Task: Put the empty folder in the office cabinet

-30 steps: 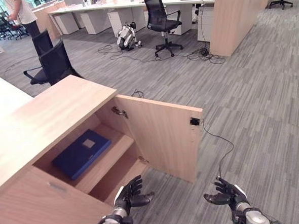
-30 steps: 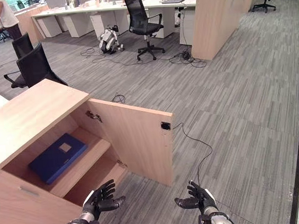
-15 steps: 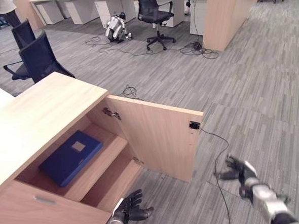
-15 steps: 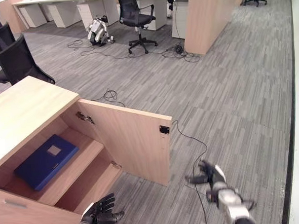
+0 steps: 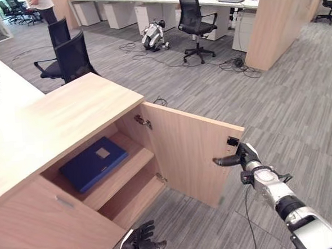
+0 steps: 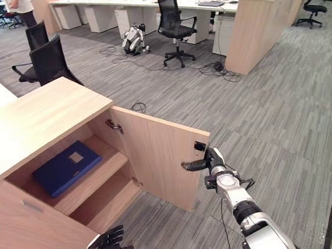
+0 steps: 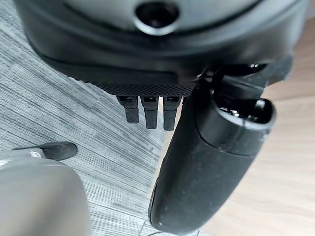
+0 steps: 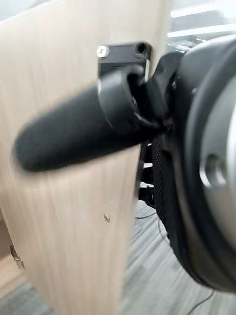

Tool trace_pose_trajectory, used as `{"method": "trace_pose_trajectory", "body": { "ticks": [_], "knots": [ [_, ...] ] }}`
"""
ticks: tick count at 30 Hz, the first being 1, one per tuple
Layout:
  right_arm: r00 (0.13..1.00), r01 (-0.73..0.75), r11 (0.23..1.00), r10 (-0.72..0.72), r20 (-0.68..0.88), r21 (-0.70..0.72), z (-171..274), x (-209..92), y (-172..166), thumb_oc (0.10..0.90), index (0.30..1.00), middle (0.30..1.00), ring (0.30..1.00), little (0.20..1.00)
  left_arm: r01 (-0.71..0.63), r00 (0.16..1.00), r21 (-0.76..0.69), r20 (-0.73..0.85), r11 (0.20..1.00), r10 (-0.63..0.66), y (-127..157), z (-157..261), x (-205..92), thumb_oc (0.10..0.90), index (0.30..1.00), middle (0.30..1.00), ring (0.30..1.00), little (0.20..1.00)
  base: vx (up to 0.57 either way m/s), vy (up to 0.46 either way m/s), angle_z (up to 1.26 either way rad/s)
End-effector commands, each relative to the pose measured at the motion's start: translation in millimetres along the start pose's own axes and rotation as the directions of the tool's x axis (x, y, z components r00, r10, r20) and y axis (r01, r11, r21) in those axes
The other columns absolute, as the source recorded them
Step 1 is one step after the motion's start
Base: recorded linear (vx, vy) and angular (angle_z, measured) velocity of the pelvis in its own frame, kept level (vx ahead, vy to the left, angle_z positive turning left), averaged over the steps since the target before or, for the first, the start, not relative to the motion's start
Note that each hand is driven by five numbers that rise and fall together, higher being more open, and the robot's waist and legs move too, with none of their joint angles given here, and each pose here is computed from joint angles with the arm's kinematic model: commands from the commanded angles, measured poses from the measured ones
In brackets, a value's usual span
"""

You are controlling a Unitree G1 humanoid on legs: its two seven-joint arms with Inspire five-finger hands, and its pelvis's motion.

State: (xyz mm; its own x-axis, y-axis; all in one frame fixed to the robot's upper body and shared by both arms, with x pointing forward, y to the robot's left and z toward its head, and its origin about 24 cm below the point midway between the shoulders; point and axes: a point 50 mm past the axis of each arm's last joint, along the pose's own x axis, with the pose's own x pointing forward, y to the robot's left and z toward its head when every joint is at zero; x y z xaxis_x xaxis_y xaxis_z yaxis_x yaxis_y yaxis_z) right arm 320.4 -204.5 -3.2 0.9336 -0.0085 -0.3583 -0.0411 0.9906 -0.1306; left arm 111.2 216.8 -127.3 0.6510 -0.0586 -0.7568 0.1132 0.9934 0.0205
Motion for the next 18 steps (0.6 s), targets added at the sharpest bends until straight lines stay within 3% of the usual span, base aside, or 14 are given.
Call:
{"method": "trace_pose_trajectory", "body": {
  "ticks": [1,18],
  "knots": [
    [0.942,-0.177,0.984,0.165,0.294,0.014,68.2,4.5,39.9,0.800,0.900,0.900,0.900,0.900,-0.038,0.992,0.057,0.119,0.998,0.031,12.8,34.5,11.2,0.800,0.900,0.900,0.900,0.900,0.00,0.000,0.00],
    [0.849,-0.422,0.906,0.402,0.343,-0.017,37.2,-41.6,77.3,0.800,0.900,0.900,0.900,0.900,-0.144,0.976,-0.008,0.162,0.990,0.143,29.7,45.0,11.5,0.800,0.900,0.900,0.900,0.900,-0.05,-0.027,0.18]
  ]
}}
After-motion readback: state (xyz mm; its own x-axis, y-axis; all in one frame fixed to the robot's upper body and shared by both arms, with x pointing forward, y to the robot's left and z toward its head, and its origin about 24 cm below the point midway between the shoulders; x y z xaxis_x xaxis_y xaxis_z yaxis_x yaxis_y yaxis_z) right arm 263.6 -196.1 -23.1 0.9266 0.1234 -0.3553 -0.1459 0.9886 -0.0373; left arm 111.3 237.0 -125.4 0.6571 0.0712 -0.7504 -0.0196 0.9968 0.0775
